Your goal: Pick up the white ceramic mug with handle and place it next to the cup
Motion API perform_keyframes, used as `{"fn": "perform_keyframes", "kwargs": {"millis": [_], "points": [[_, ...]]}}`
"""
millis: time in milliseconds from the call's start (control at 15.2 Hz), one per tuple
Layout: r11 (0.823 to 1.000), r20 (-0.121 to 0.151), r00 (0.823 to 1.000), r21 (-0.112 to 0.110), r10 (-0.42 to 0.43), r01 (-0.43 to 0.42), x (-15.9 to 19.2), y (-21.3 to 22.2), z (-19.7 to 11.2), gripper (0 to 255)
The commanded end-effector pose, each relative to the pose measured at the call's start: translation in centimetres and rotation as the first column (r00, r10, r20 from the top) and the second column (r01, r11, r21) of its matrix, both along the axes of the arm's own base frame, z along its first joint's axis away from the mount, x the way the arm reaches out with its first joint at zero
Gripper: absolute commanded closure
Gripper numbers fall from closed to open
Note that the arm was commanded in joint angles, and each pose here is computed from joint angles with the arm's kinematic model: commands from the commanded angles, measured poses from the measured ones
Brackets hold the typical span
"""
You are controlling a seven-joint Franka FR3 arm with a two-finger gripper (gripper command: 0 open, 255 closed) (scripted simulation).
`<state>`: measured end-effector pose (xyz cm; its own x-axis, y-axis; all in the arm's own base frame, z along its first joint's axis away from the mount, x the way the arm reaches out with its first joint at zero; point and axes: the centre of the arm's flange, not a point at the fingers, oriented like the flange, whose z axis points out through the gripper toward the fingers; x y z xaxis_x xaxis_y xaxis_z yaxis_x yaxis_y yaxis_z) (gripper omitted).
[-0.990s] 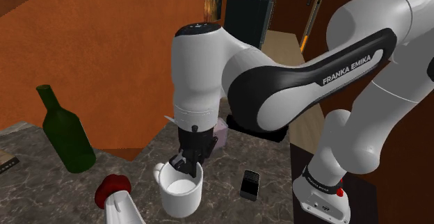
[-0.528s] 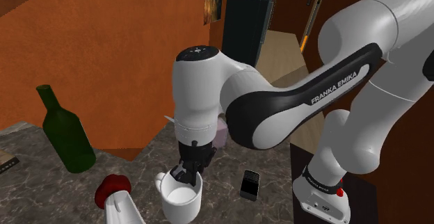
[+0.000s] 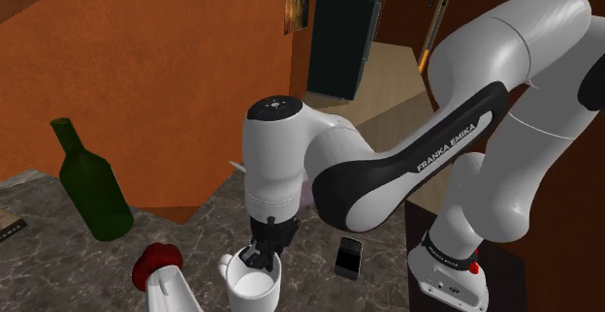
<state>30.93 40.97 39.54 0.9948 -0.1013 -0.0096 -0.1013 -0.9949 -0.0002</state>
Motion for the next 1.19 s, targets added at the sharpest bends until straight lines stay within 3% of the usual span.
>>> {"fn": "perform_keyframes", "kwargs": {"millis": [0, 330, 792, 858, 1122], "points": [[1.000, 0.001, 1.000, 0.001, 0.000, 0.000, 0.0, 0.0, -1.0, 255], [1.000, 0.001, 1.000, 0.001, 0.000, 0.000, 0.0, 0.0, -3.6, 255], [1.000, 0.001, 1.000, 0.001, 0.000, 0.000, 0.0, 0.0, -3.6, 255], [1.000, 0.001, 1.000, 0.001, 0.000, 0.000, 0.0, 0.0, -3.6, 0], [1.000, 0.001, 1.000, 0.001, 0.000, 0.000, 0.0, 0.0, -3.6, 0]]}}
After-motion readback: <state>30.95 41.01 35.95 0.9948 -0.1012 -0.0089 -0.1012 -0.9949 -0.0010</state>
